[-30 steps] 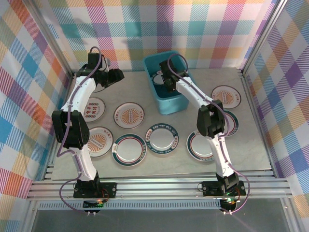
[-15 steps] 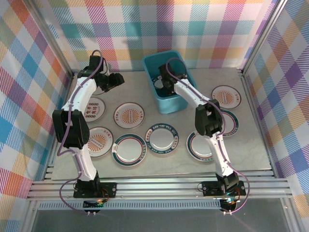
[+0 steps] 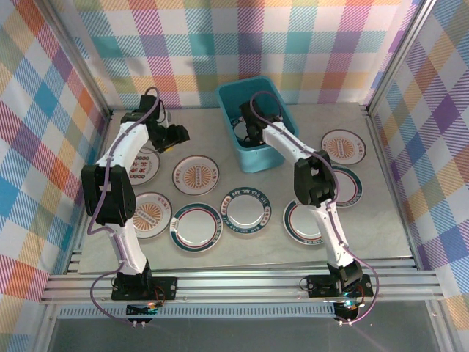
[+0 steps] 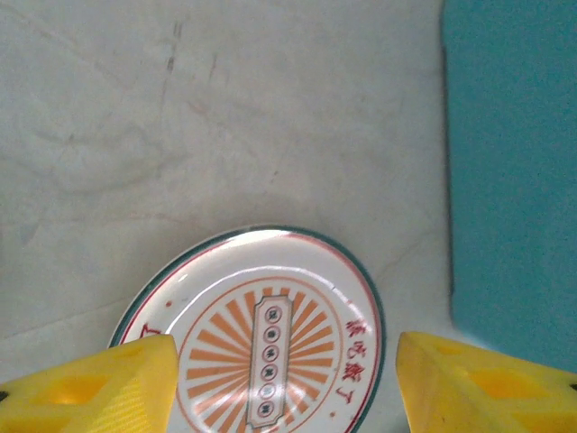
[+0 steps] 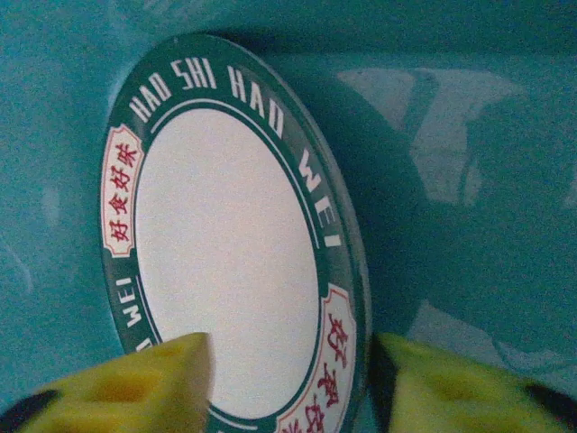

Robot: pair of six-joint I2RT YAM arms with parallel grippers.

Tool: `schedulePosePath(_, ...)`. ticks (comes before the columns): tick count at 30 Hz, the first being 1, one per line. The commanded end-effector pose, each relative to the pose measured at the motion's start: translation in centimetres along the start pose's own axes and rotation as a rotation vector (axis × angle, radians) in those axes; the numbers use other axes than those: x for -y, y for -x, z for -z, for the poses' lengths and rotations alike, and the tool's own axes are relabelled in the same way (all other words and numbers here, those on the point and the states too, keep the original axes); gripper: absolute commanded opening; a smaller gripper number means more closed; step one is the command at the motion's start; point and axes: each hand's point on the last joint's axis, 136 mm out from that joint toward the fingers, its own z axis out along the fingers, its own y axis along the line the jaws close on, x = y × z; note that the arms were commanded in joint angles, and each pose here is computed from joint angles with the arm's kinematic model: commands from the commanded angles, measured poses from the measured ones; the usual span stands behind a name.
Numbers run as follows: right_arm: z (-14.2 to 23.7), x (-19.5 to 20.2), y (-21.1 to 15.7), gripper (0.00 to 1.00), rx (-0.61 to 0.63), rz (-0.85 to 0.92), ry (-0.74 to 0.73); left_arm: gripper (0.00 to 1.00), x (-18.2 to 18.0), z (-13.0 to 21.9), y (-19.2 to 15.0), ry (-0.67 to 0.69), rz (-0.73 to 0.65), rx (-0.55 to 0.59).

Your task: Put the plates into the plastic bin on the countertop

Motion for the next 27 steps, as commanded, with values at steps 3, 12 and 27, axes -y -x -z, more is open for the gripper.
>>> schedulePosePath(3,3.1,-1.7,0.8,0.8,0.011,0.073,0.044,0.66,-1.2,1.4,-2.2,0.03,-0.034,-0.055)
schedulePosePath(12,7.6,-4.1,1.9,0.99,0.005,0.206,0.145,0.68,-4.0,-0.2,-4.9,0.081,0.019,-0.115)
schedulePosePath(27,14.2,-6.9,1.5,0.96,-0.033,0.554,0.408,0.66,-6.4,-3.7,-7.4,0.114,-0.027,-0.225)
